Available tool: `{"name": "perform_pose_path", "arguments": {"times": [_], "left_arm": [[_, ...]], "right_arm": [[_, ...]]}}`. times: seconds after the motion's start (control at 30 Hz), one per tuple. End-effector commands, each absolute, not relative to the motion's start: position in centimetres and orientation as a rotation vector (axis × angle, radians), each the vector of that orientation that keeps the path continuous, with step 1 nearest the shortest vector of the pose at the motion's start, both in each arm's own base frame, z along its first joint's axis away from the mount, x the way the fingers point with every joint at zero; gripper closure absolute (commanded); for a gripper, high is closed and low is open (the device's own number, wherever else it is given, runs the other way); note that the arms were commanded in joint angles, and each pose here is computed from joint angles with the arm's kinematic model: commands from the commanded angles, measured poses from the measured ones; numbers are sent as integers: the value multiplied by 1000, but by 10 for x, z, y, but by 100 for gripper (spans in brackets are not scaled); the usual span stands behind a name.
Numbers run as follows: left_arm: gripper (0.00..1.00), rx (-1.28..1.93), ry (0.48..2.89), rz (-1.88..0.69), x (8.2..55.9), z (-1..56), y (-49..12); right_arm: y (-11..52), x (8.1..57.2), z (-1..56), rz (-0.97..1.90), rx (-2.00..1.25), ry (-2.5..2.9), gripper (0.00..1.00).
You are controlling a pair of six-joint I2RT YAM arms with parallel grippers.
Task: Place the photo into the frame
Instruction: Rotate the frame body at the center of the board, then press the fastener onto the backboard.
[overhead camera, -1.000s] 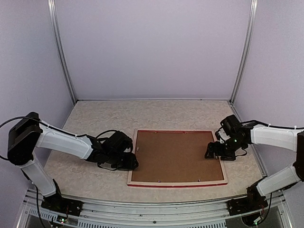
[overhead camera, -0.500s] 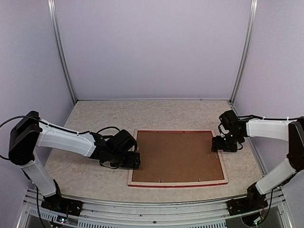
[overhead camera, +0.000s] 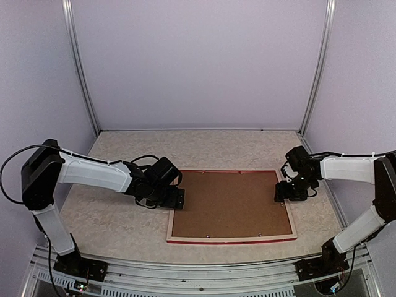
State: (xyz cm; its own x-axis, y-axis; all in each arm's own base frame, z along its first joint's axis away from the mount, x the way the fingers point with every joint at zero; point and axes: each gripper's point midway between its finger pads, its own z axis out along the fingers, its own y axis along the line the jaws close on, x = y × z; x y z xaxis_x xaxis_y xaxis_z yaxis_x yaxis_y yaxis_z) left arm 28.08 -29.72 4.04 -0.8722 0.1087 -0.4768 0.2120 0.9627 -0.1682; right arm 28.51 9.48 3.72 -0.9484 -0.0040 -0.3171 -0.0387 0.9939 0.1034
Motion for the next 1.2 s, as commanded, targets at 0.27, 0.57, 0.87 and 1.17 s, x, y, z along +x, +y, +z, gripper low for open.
{"name": "perform_pose_path", "arguments": {"times": [0.27, 0.57, 0.87, 1.17], "left_arm": [[12, 221, 2645, -294, 303, 35, -290], [17, 276, 2639, -328, 328, 39, -290], [29, 290, 2675, -281, 331, 24, -289], [45, 290, 2685, -273, 331, 21, -282]], "right_arm": [[111, 287, 36, 315, -71, 2809, 45], [133, 290, 36, 402, -134, 2788, 48], [139, 293, 36, 410, -157, 2785, 48], [138, 290, 31, 409, -159, 2798, 48]]}}
